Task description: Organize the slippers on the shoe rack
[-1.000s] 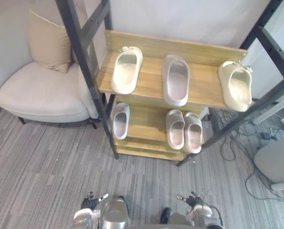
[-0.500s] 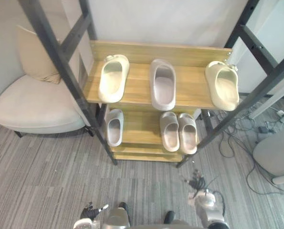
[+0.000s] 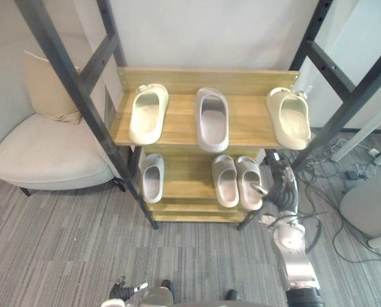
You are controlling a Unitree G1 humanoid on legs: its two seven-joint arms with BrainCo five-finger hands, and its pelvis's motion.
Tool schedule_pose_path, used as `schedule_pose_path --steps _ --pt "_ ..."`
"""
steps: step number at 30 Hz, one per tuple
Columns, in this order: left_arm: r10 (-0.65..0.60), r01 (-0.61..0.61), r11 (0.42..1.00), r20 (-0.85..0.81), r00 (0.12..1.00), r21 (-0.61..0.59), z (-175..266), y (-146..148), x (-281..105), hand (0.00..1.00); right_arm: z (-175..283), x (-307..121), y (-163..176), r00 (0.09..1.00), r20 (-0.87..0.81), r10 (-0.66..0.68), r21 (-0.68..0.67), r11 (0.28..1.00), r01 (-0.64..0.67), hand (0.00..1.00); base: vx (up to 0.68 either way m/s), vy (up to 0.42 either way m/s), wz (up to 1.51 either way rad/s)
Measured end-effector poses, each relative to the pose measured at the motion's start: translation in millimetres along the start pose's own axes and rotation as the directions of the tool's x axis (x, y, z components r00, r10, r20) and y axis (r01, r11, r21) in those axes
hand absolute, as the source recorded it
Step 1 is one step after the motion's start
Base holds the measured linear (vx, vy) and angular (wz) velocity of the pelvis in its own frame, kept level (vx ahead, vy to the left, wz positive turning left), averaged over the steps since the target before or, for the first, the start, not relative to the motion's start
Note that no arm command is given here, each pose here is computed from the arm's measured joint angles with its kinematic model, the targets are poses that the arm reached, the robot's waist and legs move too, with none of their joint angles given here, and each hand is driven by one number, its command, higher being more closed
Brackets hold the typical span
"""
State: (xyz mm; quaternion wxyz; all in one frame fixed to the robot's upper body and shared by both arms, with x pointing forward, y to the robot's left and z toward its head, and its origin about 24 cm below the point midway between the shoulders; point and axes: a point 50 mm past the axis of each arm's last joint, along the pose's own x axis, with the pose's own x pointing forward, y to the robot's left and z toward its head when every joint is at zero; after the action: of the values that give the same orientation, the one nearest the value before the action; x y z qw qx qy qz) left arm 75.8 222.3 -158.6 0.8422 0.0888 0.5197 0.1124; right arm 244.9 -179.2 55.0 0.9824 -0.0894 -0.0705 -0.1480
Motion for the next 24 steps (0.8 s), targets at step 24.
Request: schedule_pose_path --steps 24 --pt "0.014 -0.014 1.0 0.001 1.0 0.022 -5.8 5.9 -2.9 0.0 100.5 19.5 37.8 0.894 0.445 0.044 -0.035 0.999 -0.032 0.0 0.0 -0.002 0.0"
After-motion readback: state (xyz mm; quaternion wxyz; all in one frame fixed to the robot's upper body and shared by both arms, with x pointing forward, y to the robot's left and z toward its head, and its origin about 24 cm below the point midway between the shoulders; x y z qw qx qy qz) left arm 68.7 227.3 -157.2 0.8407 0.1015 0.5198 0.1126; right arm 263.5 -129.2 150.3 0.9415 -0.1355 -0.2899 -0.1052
